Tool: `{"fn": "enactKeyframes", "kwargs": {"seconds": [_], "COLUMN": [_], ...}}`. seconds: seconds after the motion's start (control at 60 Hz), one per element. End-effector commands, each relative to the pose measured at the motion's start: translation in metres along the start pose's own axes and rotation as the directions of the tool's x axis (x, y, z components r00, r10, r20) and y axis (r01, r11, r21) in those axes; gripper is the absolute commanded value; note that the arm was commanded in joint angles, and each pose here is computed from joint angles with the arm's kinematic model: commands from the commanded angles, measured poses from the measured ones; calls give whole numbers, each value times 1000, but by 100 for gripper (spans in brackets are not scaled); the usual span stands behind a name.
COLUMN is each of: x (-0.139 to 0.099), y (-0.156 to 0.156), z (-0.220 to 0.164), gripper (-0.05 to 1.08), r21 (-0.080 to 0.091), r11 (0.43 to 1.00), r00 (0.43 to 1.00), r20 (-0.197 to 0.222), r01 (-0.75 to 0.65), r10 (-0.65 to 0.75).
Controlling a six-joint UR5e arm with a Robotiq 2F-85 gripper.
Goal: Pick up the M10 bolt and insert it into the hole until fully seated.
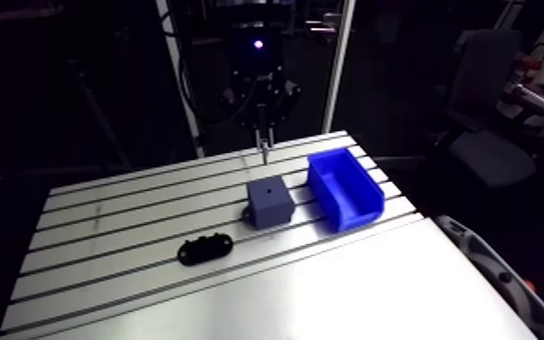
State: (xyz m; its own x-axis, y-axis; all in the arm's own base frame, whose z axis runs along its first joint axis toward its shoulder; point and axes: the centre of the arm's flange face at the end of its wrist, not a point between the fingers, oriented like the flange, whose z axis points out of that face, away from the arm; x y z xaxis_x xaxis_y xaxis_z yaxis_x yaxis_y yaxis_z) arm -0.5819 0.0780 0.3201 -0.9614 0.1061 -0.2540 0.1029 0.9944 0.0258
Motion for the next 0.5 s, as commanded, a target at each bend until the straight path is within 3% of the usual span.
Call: {"fn": "enactKeyframes", "kwargs": {"seconds": [0.017, 0.067, 0.2, 0.5], "x": [2, 6, 9, 4], "y": [3, 5, 9, 6], "z": [13, 19, 27, 43], "gripper": [108, 108, 108, 108], "r21": [26, 34, 34, 36], "r11": [1000, 999, 999, 999], "r00": [1000, 1000, 1000, 1000], "r20": [15, 11, -22, 8], "r01": [-14, -16, -19, -22], "r10": [13, 16, 20, 21]}}
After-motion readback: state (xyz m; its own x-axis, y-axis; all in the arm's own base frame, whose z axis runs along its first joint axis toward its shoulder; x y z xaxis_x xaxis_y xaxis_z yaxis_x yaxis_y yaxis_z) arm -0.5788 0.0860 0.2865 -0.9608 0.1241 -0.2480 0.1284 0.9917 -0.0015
